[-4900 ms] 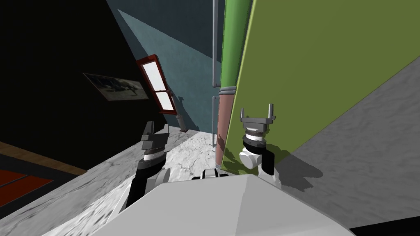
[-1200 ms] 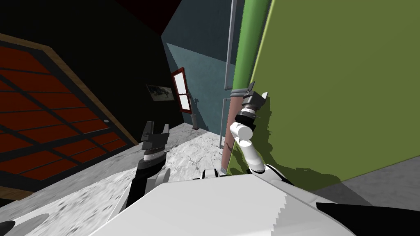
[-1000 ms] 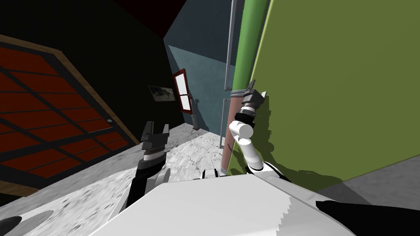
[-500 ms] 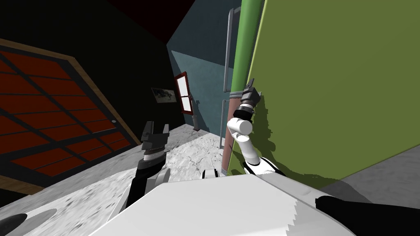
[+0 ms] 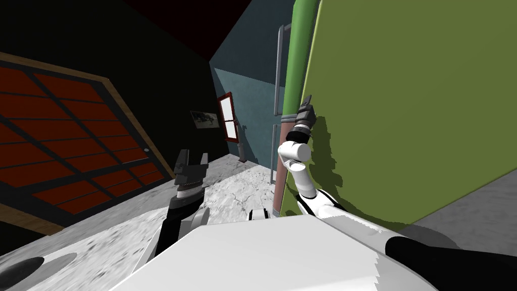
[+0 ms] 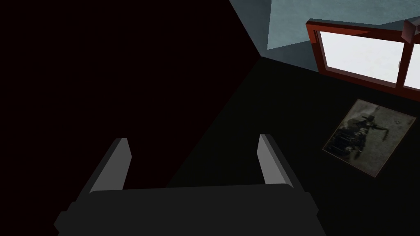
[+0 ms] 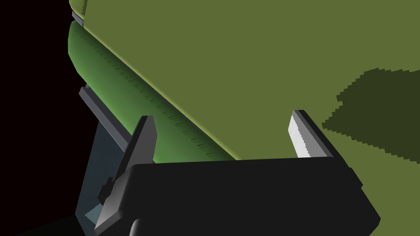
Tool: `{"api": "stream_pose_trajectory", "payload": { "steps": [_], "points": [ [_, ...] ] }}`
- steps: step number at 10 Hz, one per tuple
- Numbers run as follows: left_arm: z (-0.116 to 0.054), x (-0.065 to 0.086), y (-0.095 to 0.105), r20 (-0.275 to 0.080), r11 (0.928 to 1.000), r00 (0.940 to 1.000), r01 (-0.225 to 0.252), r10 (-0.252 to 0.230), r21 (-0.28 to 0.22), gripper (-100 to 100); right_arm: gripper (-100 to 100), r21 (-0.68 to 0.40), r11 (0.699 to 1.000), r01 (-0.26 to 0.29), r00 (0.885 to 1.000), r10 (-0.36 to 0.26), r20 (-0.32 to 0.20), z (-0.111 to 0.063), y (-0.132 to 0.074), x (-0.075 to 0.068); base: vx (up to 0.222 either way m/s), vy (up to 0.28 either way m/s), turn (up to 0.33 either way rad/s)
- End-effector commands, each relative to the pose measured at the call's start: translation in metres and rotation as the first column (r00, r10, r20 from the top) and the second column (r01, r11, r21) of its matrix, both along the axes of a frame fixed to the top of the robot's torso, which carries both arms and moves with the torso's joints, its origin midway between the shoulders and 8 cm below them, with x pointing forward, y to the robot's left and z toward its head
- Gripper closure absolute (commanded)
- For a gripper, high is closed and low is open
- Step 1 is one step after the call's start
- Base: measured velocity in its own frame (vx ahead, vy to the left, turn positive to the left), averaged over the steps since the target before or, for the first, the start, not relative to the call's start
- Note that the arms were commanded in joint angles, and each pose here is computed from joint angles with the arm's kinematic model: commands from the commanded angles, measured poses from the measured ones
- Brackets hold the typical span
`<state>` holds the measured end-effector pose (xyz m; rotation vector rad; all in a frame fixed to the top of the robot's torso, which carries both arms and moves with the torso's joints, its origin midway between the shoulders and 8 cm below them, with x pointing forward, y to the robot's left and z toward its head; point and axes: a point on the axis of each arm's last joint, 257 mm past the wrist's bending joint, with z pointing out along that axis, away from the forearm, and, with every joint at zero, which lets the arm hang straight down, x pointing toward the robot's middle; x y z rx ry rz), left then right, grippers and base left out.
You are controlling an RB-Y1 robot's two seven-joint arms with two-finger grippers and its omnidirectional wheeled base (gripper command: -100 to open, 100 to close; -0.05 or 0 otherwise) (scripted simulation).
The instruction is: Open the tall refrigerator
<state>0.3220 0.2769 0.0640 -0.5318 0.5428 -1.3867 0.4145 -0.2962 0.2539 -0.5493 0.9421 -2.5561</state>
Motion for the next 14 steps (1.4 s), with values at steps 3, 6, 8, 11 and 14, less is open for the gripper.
{"api": "stream_pose_trajectory", "payload": {
  "steps": [3, 6, 8, 11, 14],
  "points": [
    [0.0, 0.0, 0.0, 0.0, 1.0, 1.0, 0.0, 0.0, 0.0, 0, -100, 0.063, 0.989, -0.131, 0.991, 0.13, 0.022, 0.015, 0.015, 0.018, -0.005, -0.001, 0.014],
    [0.0, 0.0, 0.0, 0.0, 1.0, 1.0, 0.0, 0.0, 0.0, 0, -100, 0.102, 0.977, -0.187, 0.982, 0.186, 0.026, 0.017, 0.021, 0.026, 0.008, -0.015, 0.013],
    [0.0, 0.0, 0.0, 0.0, 1.0, 1.0, 0.0, 0.0, 0.0, 0, -100, 0.134, 0.964, -0.228, 0.974, 0.226, 0.035, 0.019, 0.026, 0.031, -0.001, -0.004, 0.003],
    [0.0, 0.0, 0.0, 0.0, 1.0, 1.0, 0.0, 0.0, 0.0, 0, -100, 0.172, 0.944, -0.282, 0.959, 0.279, 0.039, 0.02, 0.033, 0.038, 0.001, -0.014, 0.017],
    [0.0, 0.0, 0.0, 0.0, 1.0, 1.0, 0.0, 0.0, 0.0, 0, -100, 0.237, 0.901, -0.362, 0.931, 0.36, 0.054, 0.019, 0.048, 0.049, 0.005, -0.01, 0.005]
  ]
}}
